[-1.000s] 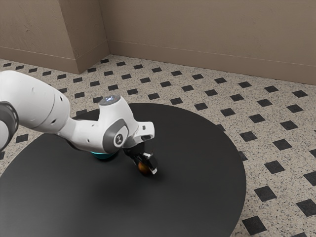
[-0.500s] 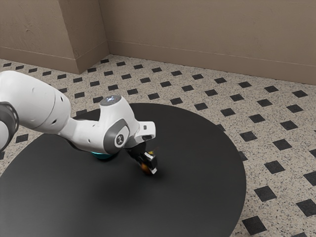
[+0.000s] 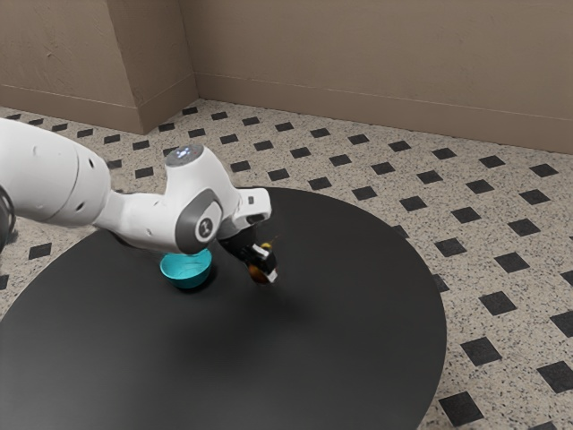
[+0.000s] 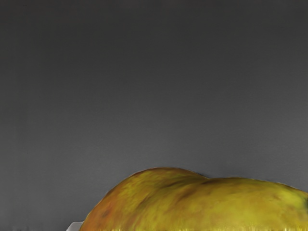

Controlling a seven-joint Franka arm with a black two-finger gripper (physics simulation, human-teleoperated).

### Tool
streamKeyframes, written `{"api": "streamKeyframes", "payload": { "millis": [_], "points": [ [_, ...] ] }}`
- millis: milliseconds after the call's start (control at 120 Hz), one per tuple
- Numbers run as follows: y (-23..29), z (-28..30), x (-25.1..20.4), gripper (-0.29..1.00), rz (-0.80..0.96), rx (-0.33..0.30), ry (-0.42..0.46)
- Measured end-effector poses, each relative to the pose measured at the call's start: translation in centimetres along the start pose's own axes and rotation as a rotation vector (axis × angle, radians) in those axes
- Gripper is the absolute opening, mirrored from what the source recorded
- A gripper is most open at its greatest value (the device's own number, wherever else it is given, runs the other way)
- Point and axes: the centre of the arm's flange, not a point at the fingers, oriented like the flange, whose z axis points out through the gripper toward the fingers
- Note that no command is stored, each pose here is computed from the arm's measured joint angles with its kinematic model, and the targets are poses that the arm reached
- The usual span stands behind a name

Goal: Place the pear in the bowl.

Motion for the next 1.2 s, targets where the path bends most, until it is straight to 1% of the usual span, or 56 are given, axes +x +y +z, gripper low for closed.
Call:
{"api": "streamKeyframes", "payload": {
  "millis": [142, 292, 642, 808, 892, 975, 1075, 1200],
  "points": [
    [-5.2, -3.2, -0.9, 0.31, -0.069, 0.041, 0.027],
    [-11.0, -4.9, -3.2, 0.31, -0.161, 0.072, 0.012],
    [-15.6, -4.1, -5.1, 0.33, -0.233, 0.084, -0.037],
    [-17.1, -3.2, -4.1, 0.33, -0.24, 0.092, -0.034],
    [-17.1, -2.8, -4.1, 0.45, -0.238, 0.087, -0.041],
    [-17.0, -2.7, -4.2, 0.53, -0.236, 0.085, -0.043],
    [-16.6, -3.3, -3.8, 0.6, -0.225, 0.084, -0.033],
    [-15.2, -7.4, -2.3, 0.64, -0.198, 0.084, 0.022]
  ]
}}
